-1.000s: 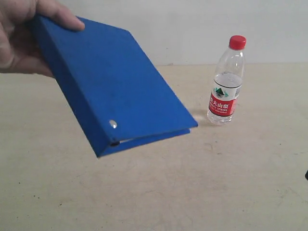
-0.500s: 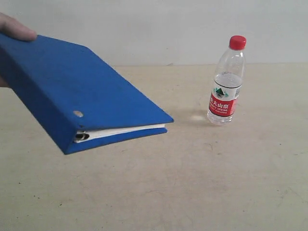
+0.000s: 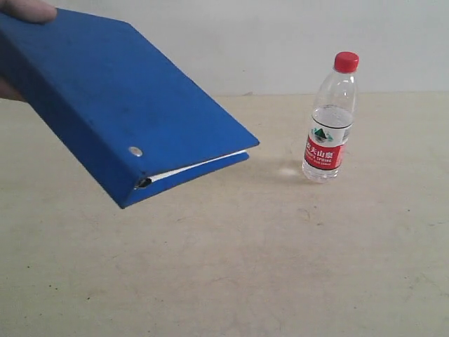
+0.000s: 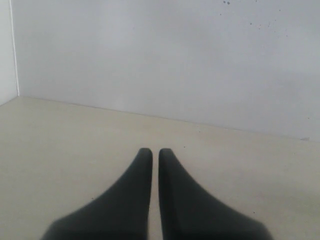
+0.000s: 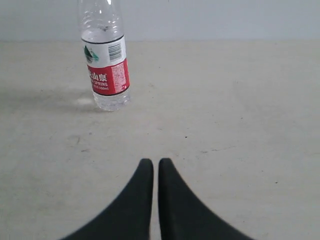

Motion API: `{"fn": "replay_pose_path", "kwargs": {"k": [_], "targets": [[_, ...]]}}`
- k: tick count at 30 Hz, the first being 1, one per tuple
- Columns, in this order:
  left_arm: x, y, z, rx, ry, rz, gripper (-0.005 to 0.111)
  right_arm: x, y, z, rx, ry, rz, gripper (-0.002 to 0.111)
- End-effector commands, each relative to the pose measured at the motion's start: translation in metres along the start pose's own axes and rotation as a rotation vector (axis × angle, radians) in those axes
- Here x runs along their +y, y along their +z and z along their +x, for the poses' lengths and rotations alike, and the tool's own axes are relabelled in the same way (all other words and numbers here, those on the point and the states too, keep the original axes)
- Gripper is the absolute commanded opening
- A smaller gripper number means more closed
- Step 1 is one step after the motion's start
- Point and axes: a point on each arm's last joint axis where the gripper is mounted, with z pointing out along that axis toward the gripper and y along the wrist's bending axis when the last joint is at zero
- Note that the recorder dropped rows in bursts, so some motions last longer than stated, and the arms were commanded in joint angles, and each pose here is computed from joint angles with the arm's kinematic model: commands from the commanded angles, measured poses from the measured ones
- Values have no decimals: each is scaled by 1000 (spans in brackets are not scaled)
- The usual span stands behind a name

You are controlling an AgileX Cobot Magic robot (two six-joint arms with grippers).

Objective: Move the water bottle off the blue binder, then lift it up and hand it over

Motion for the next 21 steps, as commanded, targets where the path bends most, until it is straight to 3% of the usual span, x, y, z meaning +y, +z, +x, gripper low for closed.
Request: {"fn": "replay_pose_path", "kwargs": {"k": [1, 11, 16, 21], "targets": [[0, 1, 2, 12, -1, -2, 4, 0, 0, 3, 10, 114, 5, 1], [0, 1, 2, 12, -1, -2, 4, -4, -1, -14, -171, 90, 40, 1], [0, 1, 2, 12, -1, -2, 4, -12, -5, -26, -309, 59, 130, 1], [0, 1, 2, 12, -1, -2, 4, -17, -4, -20, -255, 84, 180, 1]]}}
